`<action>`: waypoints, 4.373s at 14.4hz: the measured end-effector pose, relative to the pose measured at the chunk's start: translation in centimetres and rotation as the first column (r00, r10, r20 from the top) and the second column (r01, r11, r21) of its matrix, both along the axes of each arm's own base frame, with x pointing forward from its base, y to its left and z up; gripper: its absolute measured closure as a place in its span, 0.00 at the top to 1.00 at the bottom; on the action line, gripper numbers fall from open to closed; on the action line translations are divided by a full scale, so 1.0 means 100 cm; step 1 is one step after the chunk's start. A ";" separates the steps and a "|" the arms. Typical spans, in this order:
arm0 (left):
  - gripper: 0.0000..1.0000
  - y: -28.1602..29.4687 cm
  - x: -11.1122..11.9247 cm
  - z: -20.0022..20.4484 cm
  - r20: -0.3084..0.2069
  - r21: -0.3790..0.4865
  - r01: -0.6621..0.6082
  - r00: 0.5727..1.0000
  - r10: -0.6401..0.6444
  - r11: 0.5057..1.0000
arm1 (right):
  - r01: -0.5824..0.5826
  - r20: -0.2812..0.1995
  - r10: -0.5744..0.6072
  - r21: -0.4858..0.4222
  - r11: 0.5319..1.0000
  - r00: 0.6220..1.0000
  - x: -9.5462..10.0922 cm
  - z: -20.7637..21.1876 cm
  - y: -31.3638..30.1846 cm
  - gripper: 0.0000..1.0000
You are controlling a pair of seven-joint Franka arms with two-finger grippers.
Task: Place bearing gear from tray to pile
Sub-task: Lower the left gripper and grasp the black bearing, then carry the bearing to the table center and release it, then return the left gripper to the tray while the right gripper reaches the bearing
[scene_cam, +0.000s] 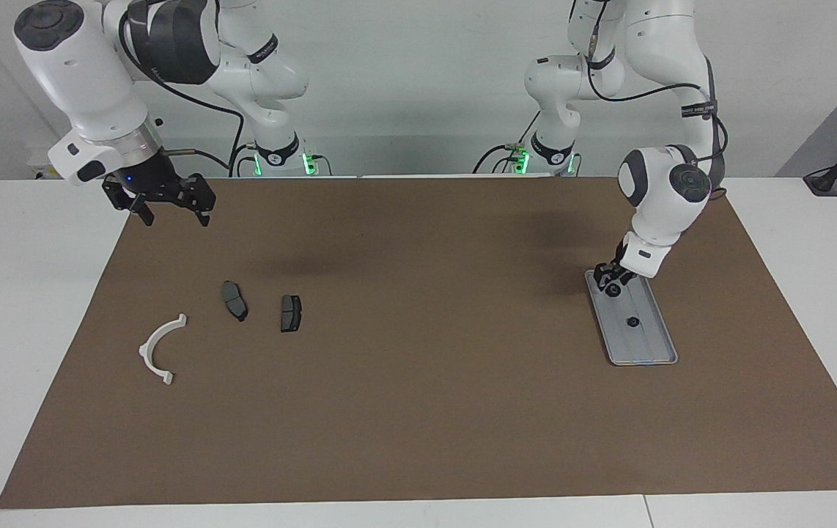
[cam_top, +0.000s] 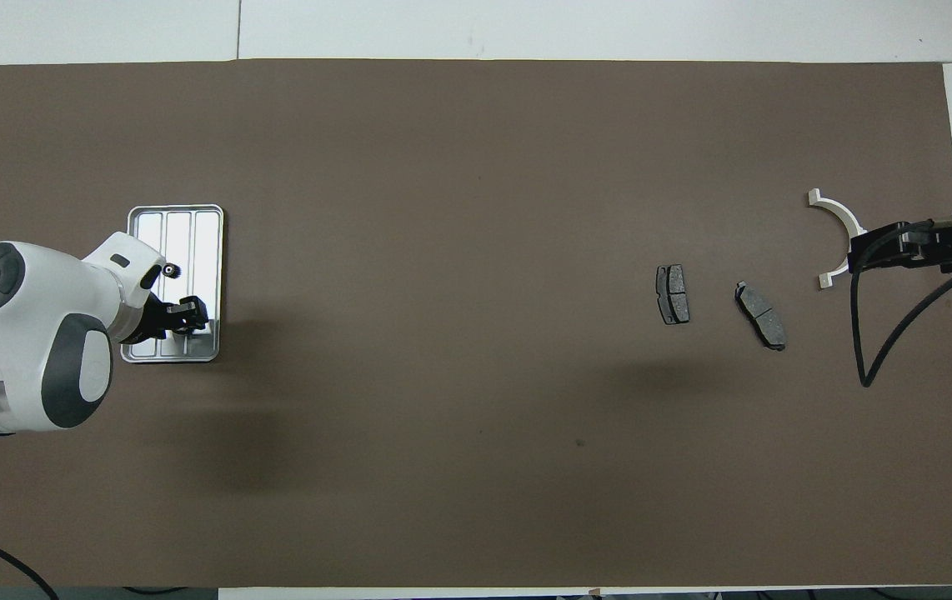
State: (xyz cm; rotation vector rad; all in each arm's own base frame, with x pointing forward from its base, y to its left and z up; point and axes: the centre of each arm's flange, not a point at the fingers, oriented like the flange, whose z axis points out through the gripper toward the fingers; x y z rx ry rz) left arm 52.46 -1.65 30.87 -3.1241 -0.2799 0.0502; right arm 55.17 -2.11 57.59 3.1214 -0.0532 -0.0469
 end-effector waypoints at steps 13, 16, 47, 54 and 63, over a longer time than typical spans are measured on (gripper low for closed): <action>0.35 0.006 0.005 -0.009 0.016 0.001 0.015 1.000 -0.015 1.000 | -0.004 0.001 0.004 0.000 1.000 1.000 0.000 -0.001 0.000 1.00; 0.35 0.004 0.010 -0.002 0.011 0.000 0.017 1.000 -0.017 1.000 | -0.004 -0.001 0.004 0.000 1.000 1.000 0.000 -0.002 -0.002 1.00; 0.41 -0.369 0.011 -0.014 0.025 -0.012 -0.294 0.955 0.294 0.956 | -0.015 0.028 0.015 -0.001 1.000 1.000 -0.001 -0.005 -0.020 1.00; 1.00 -0.320 0.042 0.030 0.028 0.024 -0.369 0.929 0.369 0.929 | -0.023 0.052 0.024 -0.001 1.000 0.998 0.004 -0.009 -0.016 0.99; 1.00 -0.076 0.083 0.074 -0.078 0.014 0.014 0.997 -0.013 1.000 | -0.020 0.074 0.018 0.027 0.999 0.997 0.106 -0.076 0.154 0.90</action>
